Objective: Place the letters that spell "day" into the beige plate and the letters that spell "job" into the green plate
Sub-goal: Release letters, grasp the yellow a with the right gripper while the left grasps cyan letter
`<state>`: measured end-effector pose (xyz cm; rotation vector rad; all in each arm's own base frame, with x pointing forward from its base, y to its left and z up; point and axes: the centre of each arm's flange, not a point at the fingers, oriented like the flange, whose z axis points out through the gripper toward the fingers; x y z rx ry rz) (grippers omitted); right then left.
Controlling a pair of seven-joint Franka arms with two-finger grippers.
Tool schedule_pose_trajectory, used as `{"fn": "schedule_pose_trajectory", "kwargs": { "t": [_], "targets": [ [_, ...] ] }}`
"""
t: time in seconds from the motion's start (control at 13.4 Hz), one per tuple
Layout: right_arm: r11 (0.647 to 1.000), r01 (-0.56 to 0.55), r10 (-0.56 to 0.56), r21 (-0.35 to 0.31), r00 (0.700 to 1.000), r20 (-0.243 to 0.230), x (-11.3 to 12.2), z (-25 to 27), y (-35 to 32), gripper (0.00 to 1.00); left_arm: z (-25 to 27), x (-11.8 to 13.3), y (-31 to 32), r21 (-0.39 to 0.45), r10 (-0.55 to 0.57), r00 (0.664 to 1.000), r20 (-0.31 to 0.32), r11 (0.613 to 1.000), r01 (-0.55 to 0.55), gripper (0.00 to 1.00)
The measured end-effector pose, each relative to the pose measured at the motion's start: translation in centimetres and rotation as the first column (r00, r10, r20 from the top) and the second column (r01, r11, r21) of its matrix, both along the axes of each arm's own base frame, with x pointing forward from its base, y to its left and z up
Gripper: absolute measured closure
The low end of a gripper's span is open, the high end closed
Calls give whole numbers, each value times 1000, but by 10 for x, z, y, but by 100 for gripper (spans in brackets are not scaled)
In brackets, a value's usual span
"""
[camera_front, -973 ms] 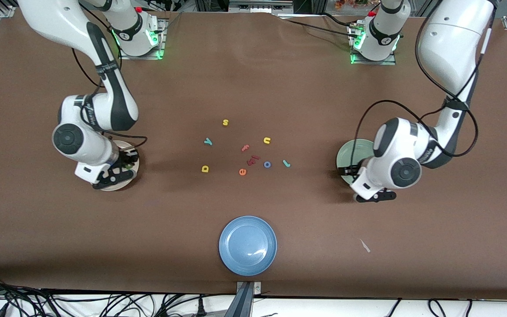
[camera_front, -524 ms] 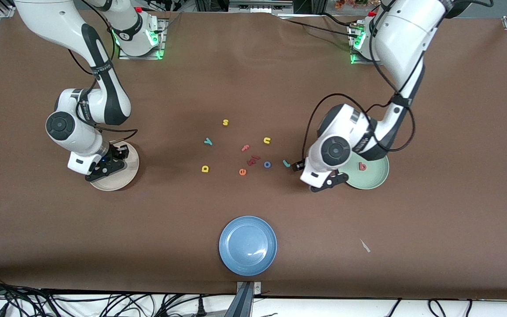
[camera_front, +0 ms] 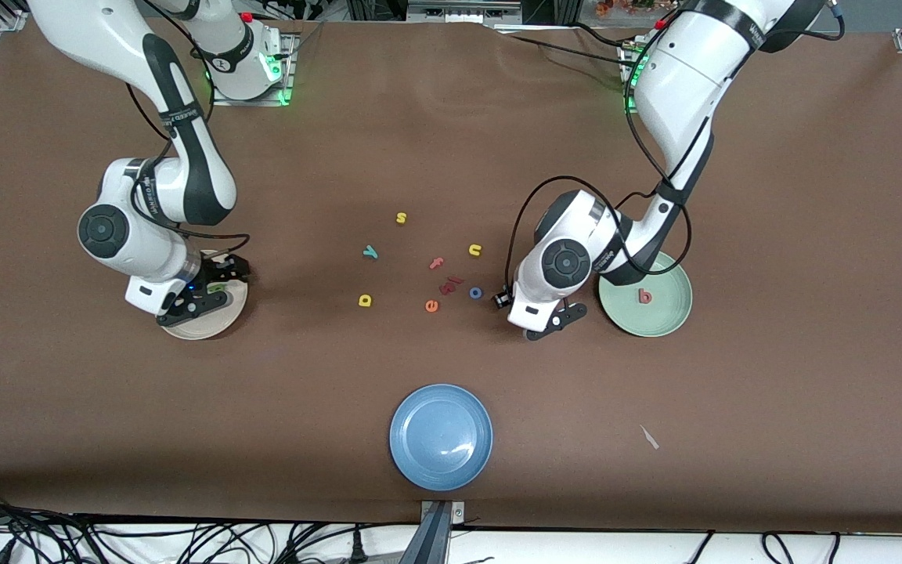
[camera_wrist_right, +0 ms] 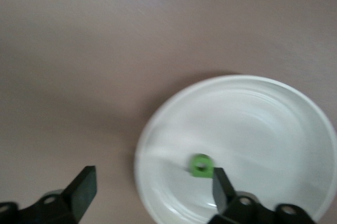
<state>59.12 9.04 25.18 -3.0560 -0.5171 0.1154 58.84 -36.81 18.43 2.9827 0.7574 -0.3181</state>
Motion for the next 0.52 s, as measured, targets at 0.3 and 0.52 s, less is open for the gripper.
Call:
{"fn": "schedule_pose_trajectory", "kwargs": {
  "t": [0.3,0.52],
  "targets": [
    [988,154,-153,28,988,-16,-8,1,72,0,-9,-10,-11,13,25,1000,-15,1000,-25,38],
    [963,265,-265,38,964,-7,-7,-7,123,0,-12,-15,-21,14,19,1000,-16,1000,-19,69]
  ]
}}
